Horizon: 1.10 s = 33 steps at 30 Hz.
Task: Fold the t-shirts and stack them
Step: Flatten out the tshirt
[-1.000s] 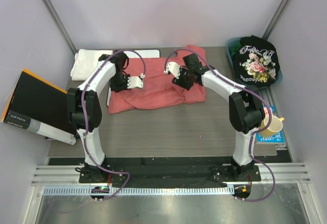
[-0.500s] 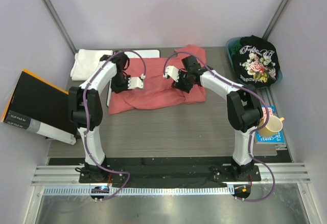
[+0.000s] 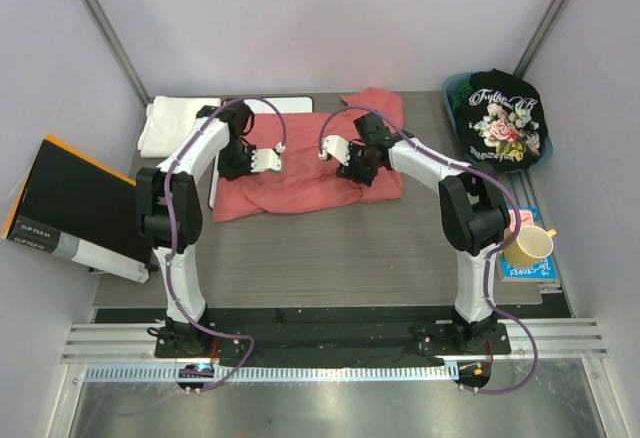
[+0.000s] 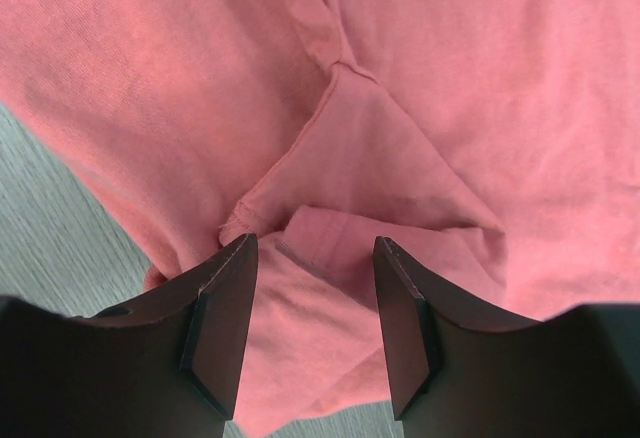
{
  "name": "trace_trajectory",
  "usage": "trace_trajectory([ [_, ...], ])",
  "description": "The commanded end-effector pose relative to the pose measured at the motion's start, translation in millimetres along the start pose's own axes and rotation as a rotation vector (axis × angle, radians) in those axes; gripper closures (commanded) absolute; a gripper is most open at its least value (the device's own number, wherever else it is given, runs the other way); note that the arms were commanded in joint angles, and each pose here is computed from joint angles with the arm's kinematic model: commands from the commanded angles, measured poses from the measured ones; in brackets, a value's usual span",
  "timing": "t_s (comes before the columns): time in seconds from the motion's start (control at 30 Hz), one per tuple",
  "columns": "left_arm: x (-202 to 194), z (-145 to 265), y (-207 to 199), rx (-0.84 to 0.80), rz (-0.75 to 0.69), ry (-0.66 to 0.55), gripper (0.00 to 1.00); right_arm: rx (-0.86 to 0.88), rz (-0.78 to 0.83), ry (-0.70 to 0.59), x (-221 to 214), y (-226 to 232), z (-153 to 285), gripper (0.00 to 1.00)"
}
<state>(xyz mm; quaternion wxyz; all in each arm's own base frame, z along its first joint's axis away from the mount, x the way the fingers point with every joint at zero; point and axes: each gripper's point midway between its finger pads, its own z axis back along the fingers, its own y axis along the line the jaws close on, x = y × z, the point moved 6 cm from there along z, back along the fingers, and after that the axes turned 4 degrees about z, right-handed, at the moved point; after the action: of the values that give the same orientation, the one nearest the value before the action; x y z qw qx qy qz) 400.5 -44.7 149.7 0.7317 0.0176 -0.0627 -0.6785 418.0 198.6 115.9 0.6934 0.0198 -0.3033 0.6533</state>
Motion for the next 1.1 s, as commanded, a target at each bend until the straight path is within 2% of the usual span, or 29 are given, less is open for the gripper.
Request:
trace_trajectory([
  [0.0, 3, 5, 8, 0.026, 0.009, -0.017, 1.00, -0.013, 0.020, -0.018, 8, -7, -3, 0.44],
  [0.1, 3, 5, 8, 0.026, 0.010, -0.020, 1.00, -0.020, 0.013, -0.014, 7, -8, -6, 0.46],
  [0.2, 4, 4, 8, 0.025, 0.010, -0.024, 1.00, -0.044, 0.009, -0.009, 7, -13, -8, 0.55],
  [0.23, 3, 4, 9, 0.025, 0.012, -0.023, 1.00, -0.054, 0.009, -0.009, 8, -15, -7, 0.63],
  [0.3, 4, 2, 8, 0.022, 0.012, -0.024, 1.00, -0.068, 0.008, -0.011, 10, -18, -6, 0.73],
  [0.33, 5, 2, 8, 0.019, 0.010, -0.027, 1.00, -0.076, 0.008, -0.013, 11, -19, -5, 0.84],
  [0.37, 5, 3, 8, 0.021, 0.012, -0.031, 1.00, -0.093, 0.006, -0.018, 12, -23, -2, 0.90],
  [0.43, 5, 3, 8, 0.021, 0.016, -0.032, 1.00, -0.117, 0.011, -0.020, 14, -26, 1, 0.99],
  [0.57, 6, 5, 8, 0.025, 0.019, -0.034, 1.00, -0.201, 0.029, -0.034, 25, -43, 22, 0.99],
  [0.8, 9, 14, 17, 0.091, 0.028, -0.052, 1.00, -0.384, 0.062, -0.090, 51, -77, 84, 0.99],
  [0.9, 14, 26, 32, 0.175, 0.065, -0.084, 1.00, -0.524, 0.051, -0.106, 59, -98, 106, 0.99],
  [1.07, 21, 50, 62, 0.353, 0.190, -0.134, 1.00, -0.871, -0.001, -0.081, 52, -141, 152, 0.99],
])
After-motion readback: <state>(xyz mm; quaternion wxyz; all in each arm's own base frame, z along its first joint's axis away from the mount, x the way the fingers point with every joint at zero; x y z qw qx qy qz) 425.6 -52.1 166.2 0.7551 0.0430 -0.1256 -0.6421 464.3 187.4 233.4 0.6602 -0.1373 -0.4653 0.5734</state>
